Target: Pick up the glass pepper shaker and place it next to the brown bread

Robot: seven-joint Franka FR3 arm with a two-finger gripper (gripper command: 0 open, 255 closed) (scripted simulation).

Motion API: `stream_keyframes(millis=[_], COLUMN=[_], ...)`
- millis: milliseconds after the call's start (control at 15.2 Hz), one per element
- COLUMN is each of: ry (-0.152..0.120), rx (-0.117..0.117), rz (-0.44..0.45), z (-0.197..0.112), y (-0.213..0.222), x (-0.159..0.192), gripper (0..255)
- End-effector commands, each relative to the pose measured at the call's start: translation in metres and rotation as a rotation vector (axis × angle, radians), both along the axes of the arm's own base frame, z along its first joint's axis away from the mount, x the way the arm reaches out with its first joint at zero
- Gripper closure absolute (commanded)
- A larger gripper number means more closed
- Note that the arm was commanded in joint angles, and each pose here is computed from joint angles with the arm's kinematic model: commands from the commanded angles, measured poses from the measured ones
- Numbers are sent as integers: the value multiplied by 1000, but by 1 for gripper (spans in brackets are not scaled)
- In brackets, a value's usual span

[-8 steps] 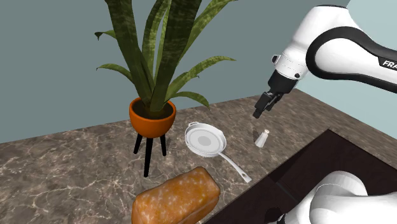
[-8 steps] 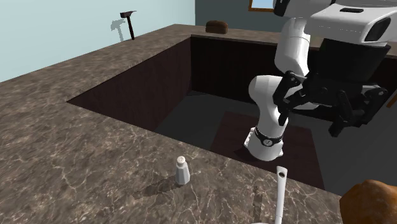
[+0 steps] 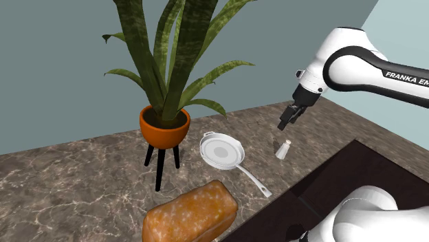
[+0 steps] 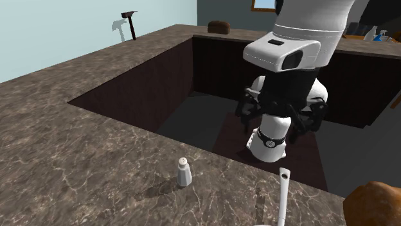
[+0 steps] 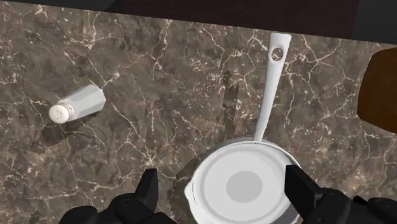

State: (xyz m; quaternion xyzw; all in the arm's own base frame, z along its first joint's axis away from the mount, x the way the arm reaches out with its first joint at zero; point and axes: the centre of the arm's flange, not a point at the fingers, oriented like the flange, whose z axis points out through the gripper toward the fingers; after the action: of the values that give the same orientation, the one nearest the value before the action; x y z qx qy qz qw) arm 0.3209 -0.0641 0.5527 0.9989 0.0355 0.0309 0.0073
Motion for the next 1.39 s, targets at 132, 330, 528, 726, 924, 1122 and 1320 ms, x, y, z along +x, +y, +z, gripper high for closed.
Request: stream_keyframes(millis=[132, 330, 528, 726, 924, 1122, 1320], ry=[10, 17, 25, 33, 40, 48, 50], rx=[22, 38, 55, 71, 88, 104, 108], rz=[-4, -9, -13, -17, -22, -26, -27], z=[-30, -51, -73, -95, -118, -142, -159], y=[-49, -85, -121, -156, -190, -225, -232], x=[4, 7, 10, 13, 15, 17, 18], gripper=[0, 0, 0, 0, 0, 0, 0])
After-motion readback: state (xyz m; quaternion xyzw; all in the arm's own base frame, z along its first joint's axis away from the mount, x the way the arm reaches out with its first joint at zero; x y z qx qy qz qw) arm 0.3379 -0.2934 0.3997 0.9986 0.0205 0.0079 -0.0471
